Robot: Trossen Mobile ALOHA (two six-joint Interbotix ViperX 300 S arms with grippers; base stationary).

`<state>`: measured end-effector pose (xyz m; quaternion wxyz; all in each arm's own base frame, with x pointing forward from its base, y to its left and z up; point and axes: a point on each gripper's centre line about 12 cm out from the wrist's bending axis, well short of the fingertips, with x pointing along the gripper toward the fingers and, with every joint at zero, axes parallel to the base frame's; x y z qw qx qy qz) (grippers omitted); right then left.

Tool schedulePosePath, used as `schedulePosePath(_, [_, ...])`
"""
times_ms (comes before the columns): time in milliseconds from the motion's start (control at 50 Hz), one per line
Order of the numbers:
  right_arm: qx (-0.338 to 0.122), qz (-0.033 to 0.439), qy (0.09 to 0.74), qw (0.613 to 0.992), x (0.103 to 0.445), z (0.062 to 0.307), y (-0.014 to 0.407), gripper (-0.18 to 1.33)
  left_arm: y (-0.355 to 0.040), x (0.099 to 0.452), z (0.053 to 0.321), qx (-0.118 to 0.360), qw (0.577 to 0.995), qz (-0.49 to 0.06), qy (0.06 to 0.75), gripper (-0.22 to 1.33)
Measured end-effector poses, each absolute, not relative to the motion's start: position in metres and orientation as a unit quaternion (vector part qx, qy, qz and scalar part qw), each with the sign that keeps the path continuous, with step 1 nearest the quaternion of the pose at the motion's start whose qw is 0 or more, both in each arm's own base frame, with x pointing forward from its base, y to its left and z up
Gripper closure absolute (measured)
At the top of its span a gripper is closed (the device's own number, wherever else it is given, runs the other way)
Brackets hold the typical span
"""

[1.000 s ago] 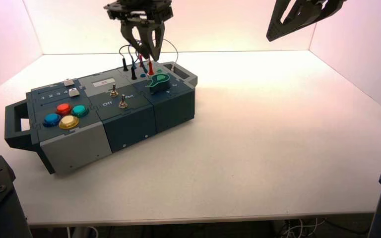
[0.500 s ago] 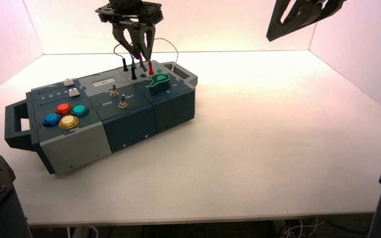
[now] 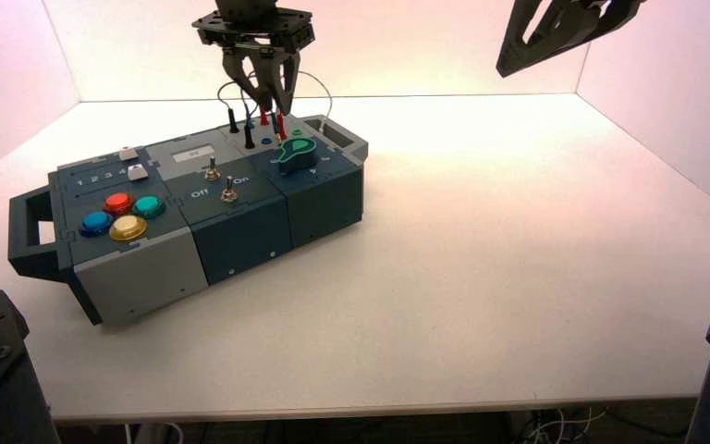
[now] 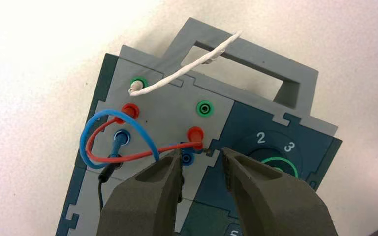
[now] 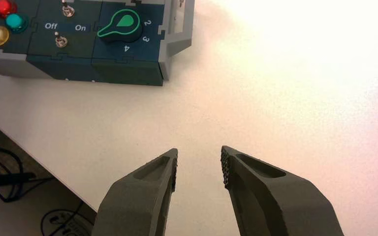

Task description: Pull the red wire.

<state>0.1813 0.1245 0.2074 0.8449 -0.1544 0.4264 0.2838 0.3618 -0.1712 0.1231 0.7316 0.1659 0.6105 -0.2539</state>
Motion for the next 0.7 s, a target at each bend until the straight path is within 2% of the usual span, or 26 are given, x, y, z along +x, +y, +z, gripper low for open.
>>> schedulePosePath(260, [-0.154,0.283,0.427,0.845,0.181,0.207,0.124,0.20,-0.177,0.361,0.114,0.172,0.718,-0.259,0.622,0.21])
schedulePosePath(700, [-0.154,0.284,0.426,0.845,0.181,0.207,0.124,0.20,-0.186,0.363,0.121,0.178,0.720,-0.267,0.616,0.21])
